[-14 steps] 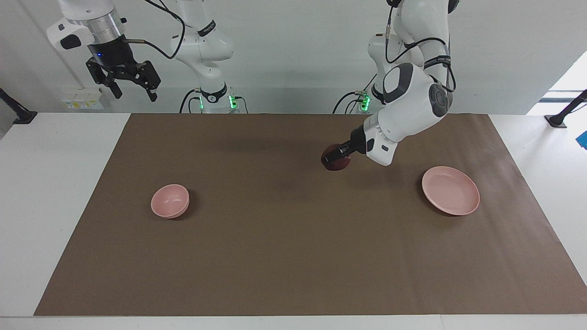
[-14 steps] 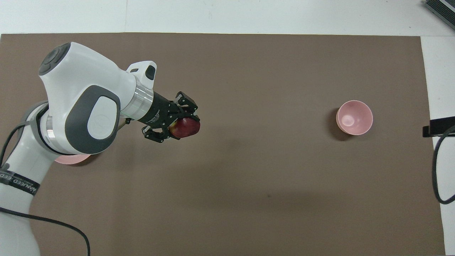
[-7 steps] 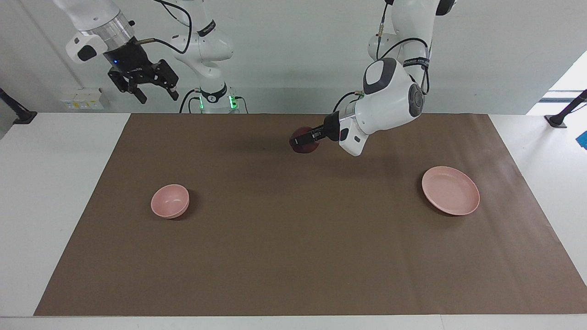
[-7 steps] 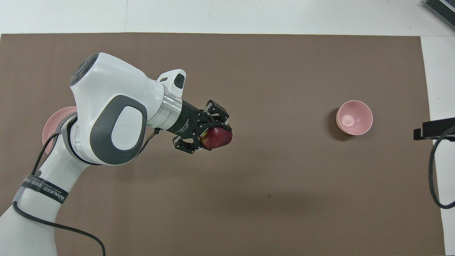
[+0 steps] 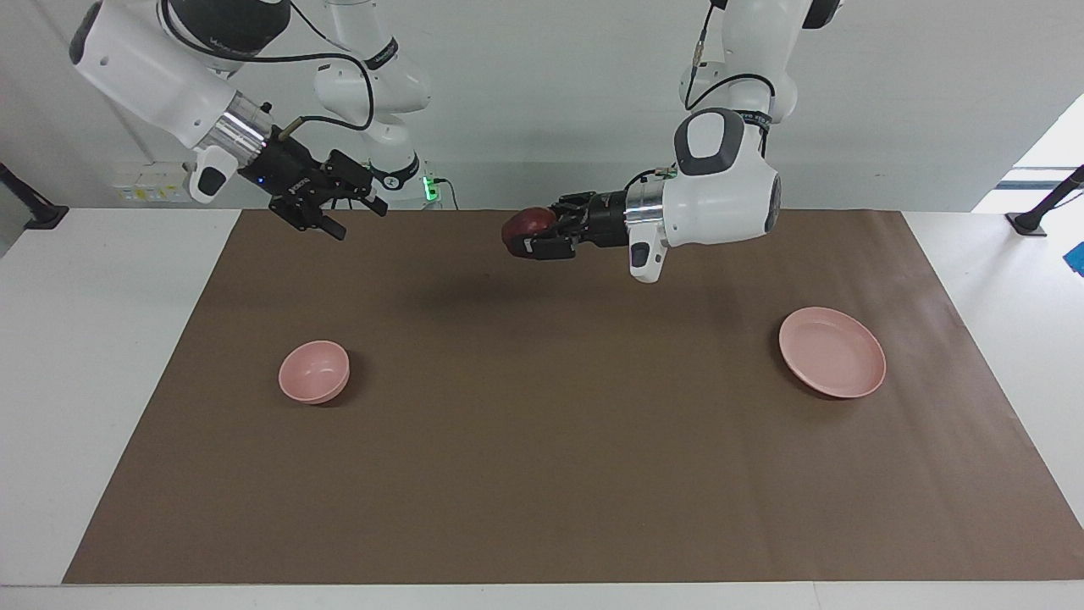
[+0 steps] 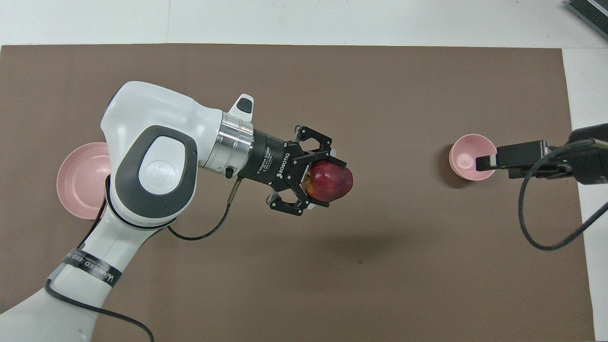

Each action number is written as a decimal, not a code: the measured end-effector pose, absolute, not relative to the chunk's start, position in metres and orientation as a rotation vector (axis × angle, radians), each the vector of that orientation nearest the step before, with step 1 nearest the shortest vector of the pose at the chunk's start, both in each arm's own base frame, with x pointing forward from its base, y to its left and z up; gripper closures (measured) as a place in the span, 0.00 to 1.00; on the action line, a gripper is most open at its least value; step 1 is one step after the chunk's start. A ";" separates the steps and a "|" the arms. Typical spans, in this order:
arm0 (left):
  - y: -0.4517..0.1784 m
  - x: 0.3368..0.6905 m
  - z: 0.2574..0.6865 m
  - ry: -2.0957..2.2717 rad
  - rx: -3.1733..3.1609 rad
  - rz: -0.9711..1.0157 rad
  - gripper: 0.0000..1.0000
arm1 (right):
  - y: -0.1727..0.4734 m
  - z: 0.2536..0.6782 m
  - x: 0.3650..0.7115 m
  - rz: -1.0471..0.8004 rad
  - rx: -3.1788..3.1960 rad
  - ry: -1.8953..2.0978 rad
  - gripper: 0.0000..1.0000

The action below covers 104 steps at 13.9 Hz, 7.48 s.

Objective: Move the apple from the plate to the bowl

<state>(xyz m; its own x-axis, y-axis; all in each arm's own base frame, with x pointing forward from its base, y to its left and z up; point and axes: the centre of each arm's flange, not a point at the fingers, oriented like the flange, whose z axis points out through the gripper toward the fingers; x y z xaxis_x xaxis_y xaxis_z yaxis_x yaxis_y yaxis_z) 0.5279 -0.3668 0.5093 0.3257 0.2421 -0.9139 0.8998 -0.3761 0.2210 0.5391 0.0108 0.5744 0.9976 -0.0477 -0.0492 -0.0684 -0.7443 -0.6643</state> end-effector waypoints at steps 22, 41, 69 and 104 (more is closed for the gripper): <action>-0.462 0.470 0.498 1.237 1.225 -1.340 0.22 | 0.071 0.526 0.542 0.040 -1.958 0.087 0.00; -0.478 0.459 0.505 1.231 1.233 -1.197 0.22 | 0.057 0.528 0.526 0.119 -1.913 0.043 0.00; -0.469 0.475 0.507 1.186 1.362 -1.081 0.00 | 0.034 0.512 0.523 0.161 -2.071 0.022 0.15; -0.068 0.543 0.562 -0.246 3.151 -0.640 0.00 | -0.013 0.342 0.617 0.023 -3.255 -0.945 0.15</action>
